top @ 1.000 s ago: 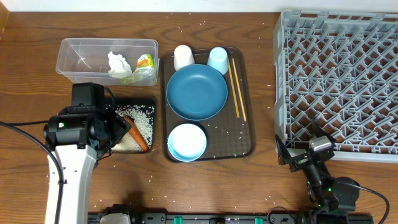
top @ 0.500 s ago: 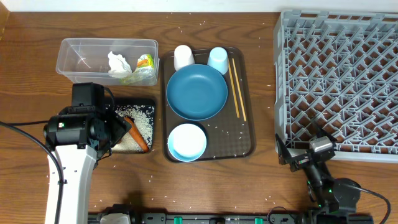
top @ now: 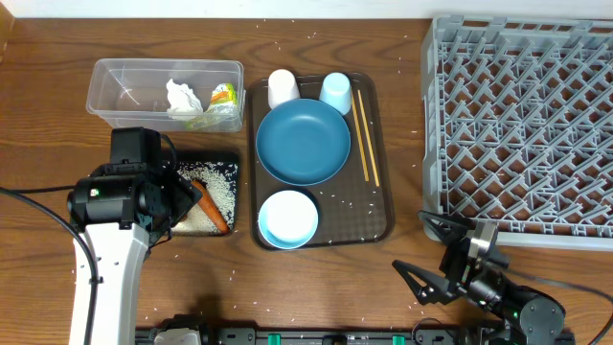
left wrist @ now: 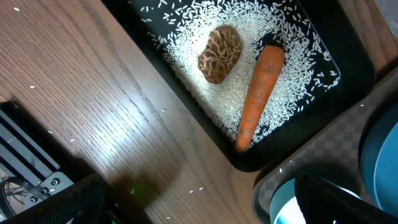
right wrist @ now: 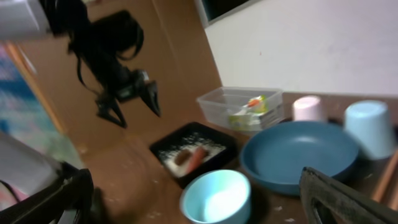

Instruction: Sort waste into correct bins and load items into the dishwasher rack

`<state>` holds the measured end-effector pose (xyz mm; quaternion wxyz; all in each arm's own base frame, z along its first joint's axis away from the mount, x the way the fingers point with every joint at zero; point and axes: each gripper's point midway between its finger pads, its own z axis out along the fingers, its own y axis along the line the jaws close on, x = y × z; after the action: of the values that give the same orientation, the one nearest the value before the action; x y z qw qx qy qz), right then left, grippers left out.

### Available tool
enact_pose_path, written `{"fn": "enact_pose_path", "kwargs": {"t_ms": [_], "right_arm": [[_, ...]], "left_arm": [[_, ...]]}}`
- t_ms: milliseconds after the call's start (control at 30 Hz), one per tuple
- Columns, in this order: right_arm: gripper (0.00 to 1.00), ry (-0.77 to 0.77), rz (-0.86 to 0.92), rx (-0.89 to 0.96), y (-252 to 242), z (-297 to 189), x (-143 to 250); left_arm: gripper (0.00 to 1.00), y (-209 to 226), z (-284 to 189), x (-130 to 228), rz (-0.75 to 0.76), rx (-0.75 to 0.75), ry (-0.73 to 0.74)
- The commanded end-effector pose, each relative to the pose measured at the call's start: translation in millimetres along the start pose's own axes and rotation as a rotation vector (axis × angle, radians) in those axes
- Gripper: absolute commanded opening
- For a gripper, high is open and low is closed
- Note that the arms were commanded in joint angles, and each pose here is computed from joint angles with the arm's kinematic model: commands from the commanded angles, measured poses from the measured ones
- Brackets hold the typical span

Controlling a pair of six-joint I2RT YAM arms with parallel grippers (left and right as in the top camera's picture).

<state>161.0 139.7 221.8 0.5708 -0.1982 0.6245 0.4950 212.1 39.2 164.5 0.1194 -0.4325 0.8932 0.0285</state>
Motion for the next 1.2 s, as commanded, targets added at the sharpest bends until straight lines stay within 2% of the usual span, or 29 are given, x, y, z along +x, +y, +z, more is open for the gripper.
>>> {"fn": "enact_pose_path", "kwargs": {"t_ms": [0, 133, 267, 433, 567, 733, 833, 1067, 1167], "right_arm": [[0.99, -0.034, 0.197, -0.001, 2.2, -1.6, -9.9], [0.99, -0.104, 0.103, -0.079, 29.4, -4.1, -36.2], [0.99, -0.167, 0.061, -0.074, 42.9, -5.7, -63.6], [0.99, -0.265, 0.008, -0.006, 51.0, -5.9, -111.7], [0.99, -0.289, -0.002, 0.076, 38.9, 2.4, -148.0], [0.99, -0.201, 0.009, 0.089, 15.7, 31.2, -183.3], [0.99, -0.097, 0.001, 0.020, 5.2, 61.0, -200.2], [0.99, 0.081, -0.032, -0.221, 15.6, 126.2, -214.1], [0.99, 0.124, -0.048, -0.228, 12.5, 152.6, -207.6]], "left_arm": [[0.98, 3.4, 1.2, -2.3, 0.015, -0.021, -0.009], [0.98, 3.4, 1.2, -2.3, 0.015, -0.021, -0.009], [0.98, 3.4, 1.2, -2.3, 0.015, -0.021, -0.009], [0.98, 3.3, 1.2, -2.3, 0.015, -0.021, -0.008], [0.98, 3.3, 1.2, -2.4, 0.015, -0.021, -0.009], [0.98, 3.4, 1.2, -2.3, 0.015, -0.021, -0.009], [0.98, 3.4, 1.2, -2.3, 0.015, -0.021, -0.009], [0.98, 3.4, 1.2, -2.3, 0.015, -0.021, -0.009], [0.98, 3.4, 1.2, -2.3, 0.015, -0.021, -0.009]]}}
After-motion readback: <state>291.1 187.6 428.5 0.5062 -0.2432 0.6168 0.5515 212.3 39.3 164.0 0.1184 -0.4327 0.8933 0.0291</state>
